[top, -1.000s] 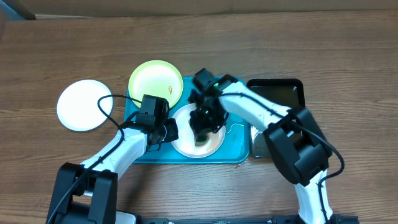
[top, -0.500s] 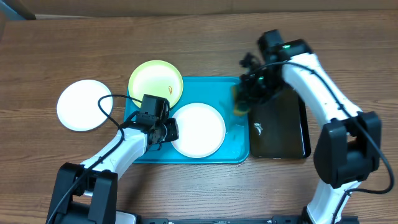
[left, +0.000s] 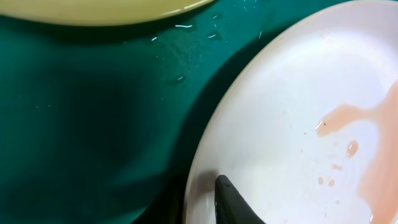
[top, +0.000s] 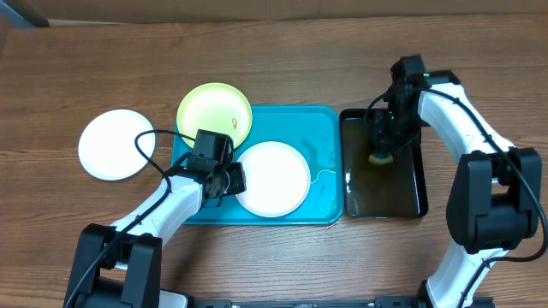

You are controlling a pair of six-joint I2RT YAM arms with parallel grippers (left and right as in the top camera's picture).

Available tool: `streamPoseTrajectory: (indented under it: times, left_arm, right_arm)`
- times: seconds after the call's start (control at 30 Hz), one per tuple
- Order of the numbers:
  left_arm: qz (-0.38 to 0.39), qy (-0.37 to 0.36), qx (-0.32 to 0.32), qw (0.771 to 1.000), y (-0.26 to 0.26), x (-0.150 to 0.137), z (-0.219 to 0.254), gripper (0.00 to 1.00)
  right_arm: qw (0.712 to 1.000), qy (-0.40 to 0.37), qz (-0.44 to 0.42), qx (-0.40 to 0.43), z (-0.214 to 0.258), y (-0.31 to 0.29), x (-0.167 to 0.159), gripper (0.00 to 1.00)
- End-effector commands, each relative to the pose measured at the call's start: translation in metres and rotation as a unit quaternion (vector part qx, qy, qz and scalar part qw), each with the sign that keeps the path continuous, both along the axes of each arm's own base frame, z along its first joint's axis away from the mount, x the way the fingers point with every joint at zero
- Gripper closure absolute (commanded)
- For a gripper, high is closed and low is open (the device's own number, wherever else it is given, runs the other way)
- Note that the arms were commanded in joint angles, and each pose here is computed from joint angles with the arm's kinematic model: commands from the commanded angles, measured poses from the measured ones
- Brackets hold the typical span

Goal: Clean dirty plates on tray and stack at the side
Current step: 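Return the sponge to the basin, release it, raise the right gripper, then lift the white plate with the left gripper and tip it over the basin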

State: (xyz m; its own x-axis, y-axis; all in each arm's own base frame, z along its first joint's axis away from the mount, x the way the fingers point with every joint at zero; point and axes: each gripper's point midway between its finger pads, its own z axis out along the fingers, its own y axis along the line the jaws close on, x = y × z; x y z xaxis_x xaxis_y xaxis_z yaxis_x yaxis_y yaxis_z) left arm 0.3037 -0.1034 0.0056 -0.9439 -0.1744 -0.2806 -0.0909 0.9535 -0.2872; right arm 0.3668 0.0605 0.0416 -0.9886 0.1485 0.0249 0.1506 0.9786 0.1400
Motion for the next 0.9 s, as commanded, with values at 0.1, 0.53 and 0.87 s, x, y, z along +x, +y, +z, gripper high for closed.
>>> streamPoseTrajectory:
  times: [0.1,0.53,0.87]
  left_arm:
    - [-0.007,0.017,0.010,1.000,0.002,-0.006,-0.005,0.84]
    - [-0.005,0.013,0.014,1.000,0.003,-0.004,-0.004,0.94]
    - [-0.006,0.020,0.031,0.999,0.004,0.013,0.032,0.96]
  right_arm:
    - [1.000,-0.010,-0.009,-0.012,0.002,-0.006,0.003,0.54]
    - [0.995,-0.038,-0.068,0.058,0.086,-0.030,0.032,0.23]
    - [0.981,-0.141,-0.128,0.043,0.111,-0.097,0.077,0.00]
